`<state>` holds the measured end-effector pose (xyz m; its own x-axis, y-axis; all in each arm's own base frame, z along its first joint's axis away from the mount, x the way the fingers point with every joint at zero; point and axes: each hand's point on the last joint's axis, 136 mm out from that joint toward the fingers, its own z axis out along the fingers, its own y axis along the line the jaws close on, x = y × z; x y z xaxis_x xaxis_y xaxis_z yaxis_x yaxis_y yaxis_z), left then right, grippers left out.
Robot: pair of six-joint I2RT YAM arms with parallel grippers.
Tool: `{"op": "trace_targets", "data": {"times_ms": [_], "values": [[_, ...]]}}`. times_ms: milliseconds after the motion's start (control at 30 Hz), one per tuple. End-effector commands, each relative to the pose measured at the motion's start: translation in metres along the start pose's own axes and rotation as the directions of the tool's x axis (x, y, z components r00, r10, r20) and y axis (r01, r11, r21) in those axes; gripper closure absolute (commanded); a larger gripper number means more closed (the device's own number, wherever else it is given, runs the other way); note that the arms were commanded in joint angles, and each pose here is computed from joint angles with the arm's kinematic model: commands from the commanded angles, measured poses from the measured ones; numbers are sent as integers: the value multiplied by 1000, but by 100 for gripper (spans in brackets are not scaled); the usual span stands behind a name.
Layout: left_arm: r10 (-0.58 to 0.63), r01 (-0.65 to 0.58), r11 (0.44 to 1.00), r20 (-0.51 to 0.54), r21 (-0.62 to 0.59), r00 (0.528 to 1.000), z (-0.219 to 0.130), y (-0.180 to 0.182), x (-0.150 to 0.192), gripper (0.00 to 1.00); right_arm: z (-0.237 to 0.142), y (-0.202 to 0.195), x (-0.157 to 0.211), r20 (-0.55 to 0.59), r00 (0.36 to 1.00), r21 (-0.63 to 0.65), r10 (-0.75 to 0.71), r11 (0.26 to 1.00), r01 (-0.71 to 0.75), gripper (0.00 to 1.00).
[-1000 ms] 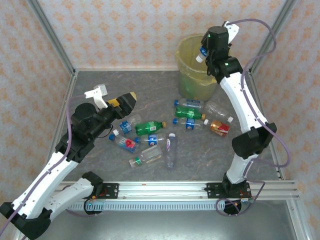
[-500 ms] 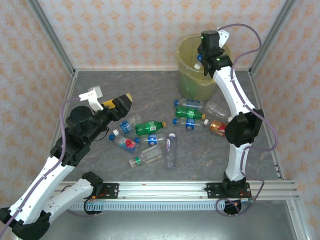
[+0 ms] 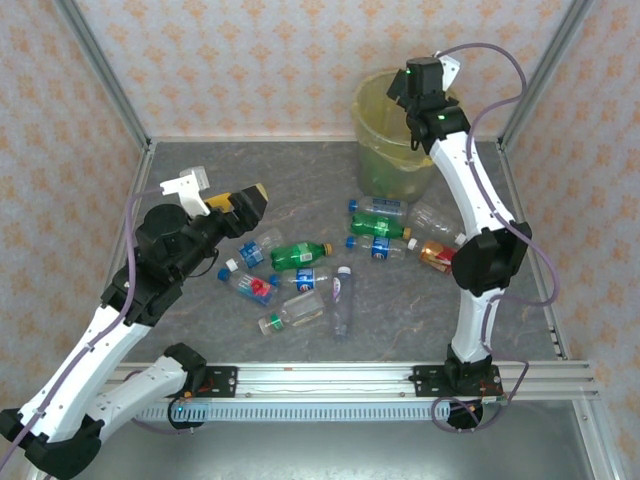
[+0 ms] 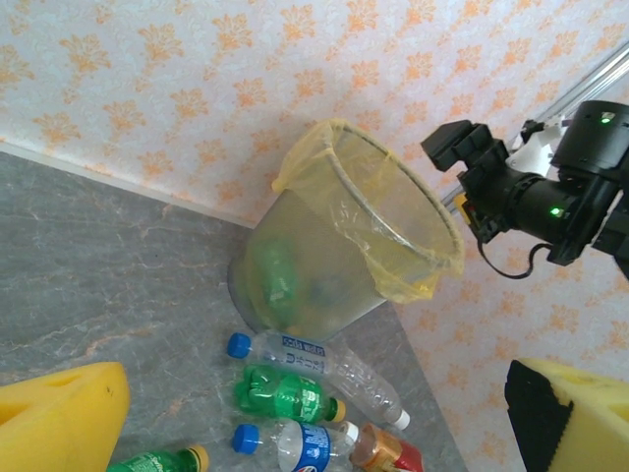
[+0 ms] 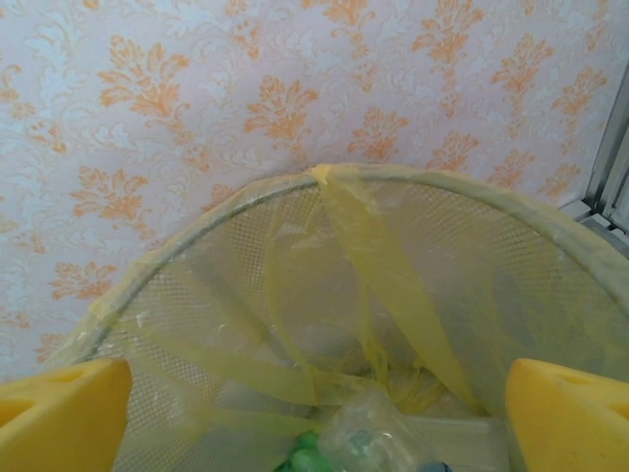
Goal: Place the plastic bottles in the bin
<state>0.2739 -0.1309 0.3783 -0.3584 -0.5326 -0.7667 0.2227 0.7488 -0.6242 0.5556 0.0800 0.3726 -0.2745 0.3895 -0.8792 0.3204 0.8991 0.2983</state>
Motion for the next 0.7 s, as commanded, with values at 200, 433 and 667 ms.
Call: {"op": "trace_targets", "data": {"times_ms": [200,433,667], "values": [[19,-16,998,-43,62,999,7,-11,10,1,-76,-10,-27,34,999,-63,16,998,-14,0],[40,-31,997,-136,66,990,24,-3,37,1,-114,-25,-1,1,1000,-88,-22,996,22,0],[67,-62,998,-215,29,974,38,8,57,1,-150,-30,53,-111,991,-131,-80,989,65,0]]}}
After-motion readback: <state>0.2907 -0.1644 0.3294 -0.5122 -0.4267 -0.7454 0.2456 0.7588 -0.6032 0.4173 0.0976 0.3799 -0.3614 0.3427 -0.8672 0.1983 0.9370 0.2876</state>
